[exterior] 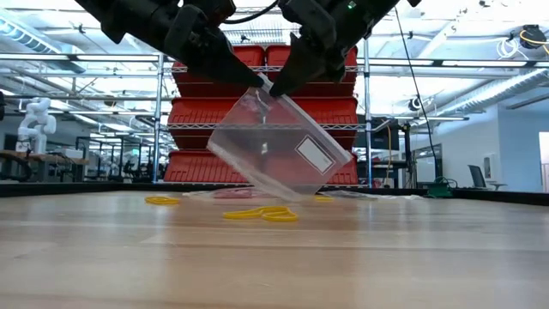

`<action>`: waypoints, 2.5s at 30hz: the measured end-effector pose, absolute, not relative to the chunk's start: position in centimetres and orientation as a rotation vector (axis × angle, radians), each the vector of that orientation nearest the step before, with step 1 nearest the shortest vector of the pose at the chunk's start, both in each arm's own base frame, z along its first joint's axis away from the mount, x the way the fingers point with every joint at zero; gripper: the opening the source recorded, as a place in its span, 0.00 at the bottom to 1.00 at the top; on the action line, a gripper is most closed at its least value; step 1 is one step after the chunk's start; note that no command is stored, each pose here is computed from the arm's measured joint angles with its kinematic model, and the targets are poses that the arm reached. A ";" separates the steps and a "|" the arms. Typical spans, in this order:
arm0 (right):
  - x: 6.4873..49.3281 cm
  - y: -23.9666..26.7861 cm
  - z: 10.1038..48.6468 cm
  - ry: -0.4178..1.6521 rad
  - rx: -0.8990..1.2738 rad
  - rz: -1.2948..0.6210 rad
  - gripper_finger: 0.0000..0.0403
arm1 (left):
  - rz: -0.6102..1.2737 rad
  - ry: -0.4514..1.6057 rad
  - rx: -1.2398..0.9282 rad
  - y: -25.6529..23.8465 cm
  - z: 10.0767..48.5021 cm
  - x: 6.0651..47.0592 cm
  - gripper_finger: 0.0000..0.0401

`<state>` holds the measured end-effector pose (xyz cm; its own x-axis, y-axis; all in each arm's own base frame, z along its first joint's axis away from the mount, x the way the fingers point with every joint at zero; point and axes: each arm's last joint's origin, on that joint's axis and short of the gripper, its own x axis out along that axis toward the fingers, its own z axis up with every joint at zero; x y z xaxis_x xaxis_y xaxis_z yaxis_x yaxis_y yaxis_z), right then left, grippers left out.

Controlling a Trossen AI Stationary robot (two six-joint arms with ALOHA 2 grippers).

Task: Sort rubber bands
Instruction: Open the zip bag

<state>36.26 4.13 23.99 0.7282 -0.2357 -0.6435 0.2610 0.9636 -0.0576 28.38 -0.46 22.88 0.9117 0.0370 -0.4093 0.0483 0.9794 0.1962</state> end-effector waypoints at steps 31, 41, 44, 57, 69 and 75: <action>32.7 8.7 22.1 0.978 0.075 -0.337 0.03 | 0.029 0.414 0.217 -0.3 24.2 27.2 0.00; 32.1 9.0 21.8 1.013 0.135 -0.386 0.07 | 0.025 0.439 0.219 -0.3 24.0 27.1 0.00; 32.0 9.0 21.8 1.030 0.141 -0.376 0.12 | 0.032 0.440 0.220 -0.3 24.0 27.1 0.00; 34.3 7.8 26.7 0.884 0.011 -0.315 0.23 | 0.021 0.439 0.218 -0.4 24.0 27.1 0.00; 35.4 7.4 26.3 0.790 -0.095 -0.304 0.00 | 0.011 0.443 0.212 -0.5 23.9 27.1 0.00; 35.2 6.6 24.3 0.777 -0.074 -0.350 0.00 | 0.011 0.444 0.212 -0.5 23.9 27.1 0.00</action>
